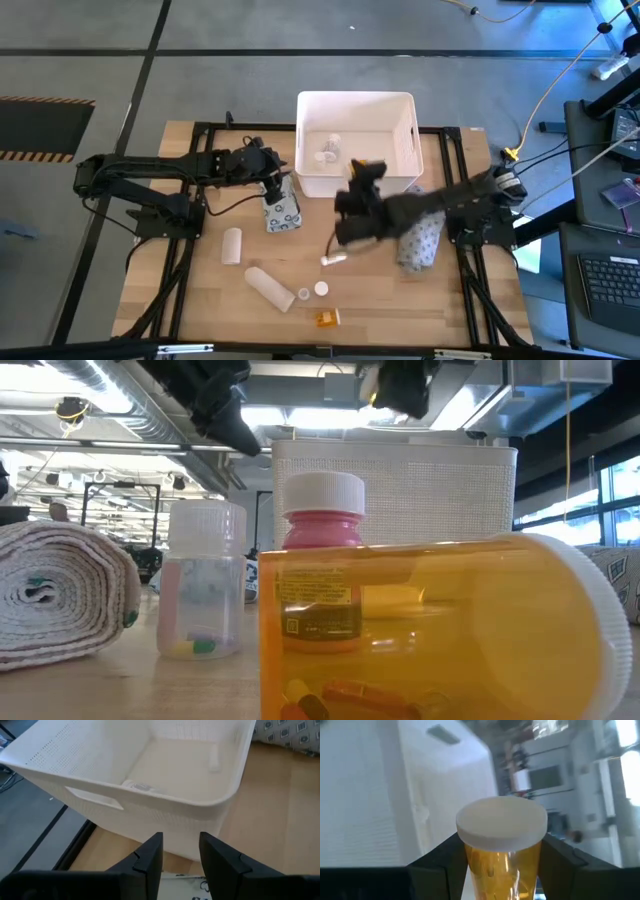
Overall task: Pick & place medical supplies in basket/bin
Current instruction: Put the right orange pill bottle into the white bin, then put the white rolled gauze into the white bin
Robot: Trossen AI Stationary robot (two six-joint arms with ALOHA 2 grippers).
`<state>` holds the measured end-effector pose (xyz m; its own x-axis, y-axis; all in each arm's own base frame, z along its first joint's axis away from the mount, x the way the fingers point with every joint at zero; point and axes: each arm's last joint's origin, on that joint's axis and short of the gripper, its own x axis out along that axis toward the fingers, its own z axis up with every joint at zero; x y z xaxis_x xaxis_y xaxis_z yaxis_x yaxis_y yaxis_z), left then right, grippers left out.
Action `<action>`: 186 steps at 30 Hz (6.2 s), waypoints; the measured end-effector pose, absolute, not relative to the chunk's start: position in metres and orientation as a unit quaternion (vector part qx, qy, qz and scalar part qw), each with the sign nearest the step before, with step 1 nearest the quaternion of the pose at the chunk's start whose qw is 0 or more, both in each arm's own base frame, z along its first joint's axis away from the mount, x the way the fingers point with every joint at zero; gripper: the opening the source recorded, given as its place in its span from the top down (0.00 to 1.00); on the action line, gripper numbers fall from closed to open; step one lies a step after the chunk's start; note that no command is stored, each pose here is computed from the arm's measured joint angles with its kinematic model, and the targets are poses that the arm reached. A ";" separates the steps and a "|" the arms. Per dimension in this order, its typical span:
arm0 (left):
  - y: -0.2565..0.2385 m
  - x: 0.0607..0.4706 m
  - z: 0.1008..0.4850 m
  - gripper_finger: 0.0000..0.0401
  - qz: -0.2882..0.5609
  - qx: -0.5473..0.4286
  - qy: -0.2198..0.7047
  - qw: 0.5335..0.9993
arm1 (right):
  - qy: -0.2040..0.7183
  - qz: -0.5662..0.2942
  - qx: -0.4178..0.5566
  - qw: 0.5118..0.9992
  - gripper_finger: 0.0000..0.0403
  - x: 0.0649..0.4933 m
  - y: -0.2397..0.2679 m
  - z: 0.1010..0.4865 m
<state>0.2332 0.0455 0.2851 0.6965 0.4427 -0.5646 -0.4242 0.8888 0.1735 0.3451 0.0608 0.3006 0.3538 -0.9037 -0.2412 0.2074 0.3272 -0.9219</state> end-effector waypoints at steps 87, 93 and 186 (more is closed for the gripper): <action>0.045 0.228 0.279 0.70 0.217 0.068 0.359 0.905 | 0.082 -0.304 -0.007 0.949 0.28 0.336 -0.203 0.121; 0.045 0.228 0.279 0.70 0.217 0.068 0.362 0.904 | 0.055 -0.305 -0.003 0.951 0.25 0.337 -0.203 0.125; -0.067 0.222 0.278 0.61 -0.036 0.051 0.348 0.935 | 0.301 0.080 -0.046 0.949 0.23 0.283 0.077 0.248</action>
<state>0.2215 -0.0673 0.2784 0.7548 -0.0319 -0.6551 0.1029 0.9922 0.0701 0.2835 0.0768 0.2480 0.8063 0.1242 -0.5783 -0.1799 0.9829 -0.0397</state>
